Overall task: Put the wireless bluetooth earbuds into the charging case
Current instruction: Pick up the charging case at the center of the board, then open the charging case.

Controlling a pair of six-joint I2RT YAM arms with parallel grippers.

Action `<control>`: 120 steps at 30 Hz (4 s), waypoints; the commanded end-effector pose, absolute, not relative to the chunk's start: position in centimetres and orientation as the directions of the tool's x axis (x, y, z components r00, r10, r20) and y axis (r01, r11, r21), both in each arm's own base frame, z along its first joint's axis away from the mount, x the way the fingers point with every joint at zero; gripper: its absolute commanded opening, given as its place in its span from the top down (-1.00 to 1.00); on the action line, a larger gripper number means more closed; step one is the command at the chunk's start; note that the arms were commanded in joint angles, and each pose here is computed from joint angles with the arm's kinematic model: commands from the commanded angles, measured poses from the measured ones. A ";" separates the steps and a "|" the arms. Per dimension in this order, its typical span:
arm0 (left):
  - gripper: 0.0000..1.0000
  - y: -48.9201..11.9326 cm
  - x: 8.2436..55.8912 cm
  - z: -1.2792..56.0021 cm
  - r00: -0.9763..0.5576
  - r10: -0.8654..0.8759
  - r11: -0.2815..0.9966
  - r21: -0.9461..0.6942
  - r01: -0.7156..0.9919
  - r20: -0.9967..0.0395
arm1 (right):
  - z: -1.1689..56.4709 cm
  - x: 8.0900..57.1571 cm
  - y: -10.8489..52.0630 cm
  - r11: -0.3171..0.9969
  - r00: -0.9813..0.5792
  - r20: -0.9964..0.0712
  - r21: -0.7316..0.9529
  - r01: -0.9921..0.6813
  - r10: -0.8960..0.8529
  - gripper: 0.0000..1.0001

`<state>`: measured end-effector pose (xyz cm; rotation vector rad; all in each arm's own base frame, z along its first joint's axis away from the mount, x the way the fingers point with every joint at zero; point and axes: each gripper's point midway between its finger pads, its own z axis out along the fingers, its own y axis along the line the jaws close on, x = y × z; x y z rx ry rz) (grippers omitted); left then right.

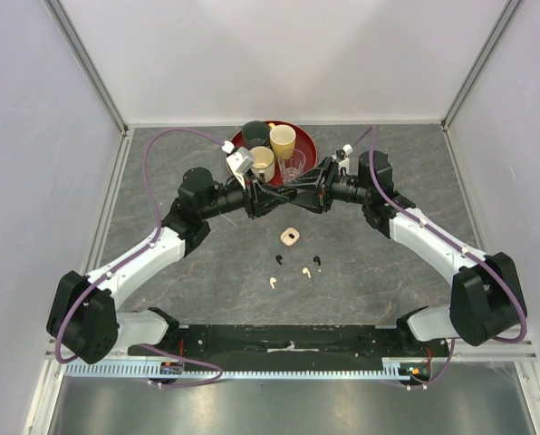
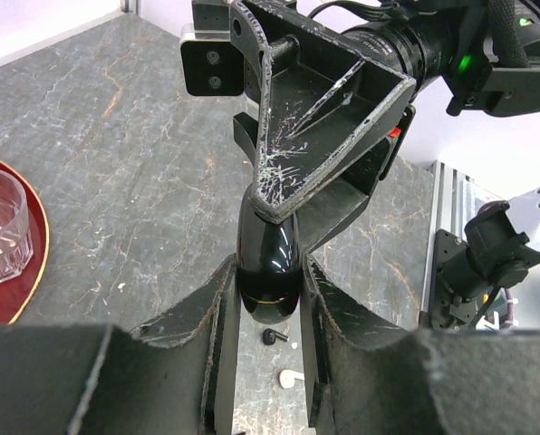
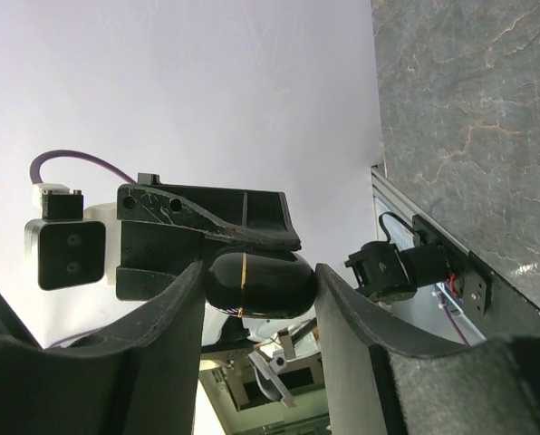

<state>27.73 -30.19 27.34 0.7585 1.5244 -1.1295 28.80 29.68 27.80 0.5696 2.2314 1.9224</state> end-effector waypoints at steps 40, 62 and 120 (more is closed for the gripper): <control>-0.08 -30.1 27.9 30.3 -0.230 -0.280 0.337 -0.320 0.885 -0.932 | 30.2 28.2 29.5 -0.123 -0.893 0.302 0.953 0.276 0.335 0.67; 0.13 -30.9 28.2 29.2 -0.273 -0.282 0.302 -0.356 0.885 -0.920 | 30.9 28.2 29.5 -0.140 -0.899 0.295 0.955 0.262 0.324 0.67; 0.95 -26.4 21.9 31.0 0.262 -0.404 0.345 0.119 0.931 -0.876 | 30.7 24.1 29.3 0.454 -0.612 -0.788 0.521 -0.723 -0.071 -0.96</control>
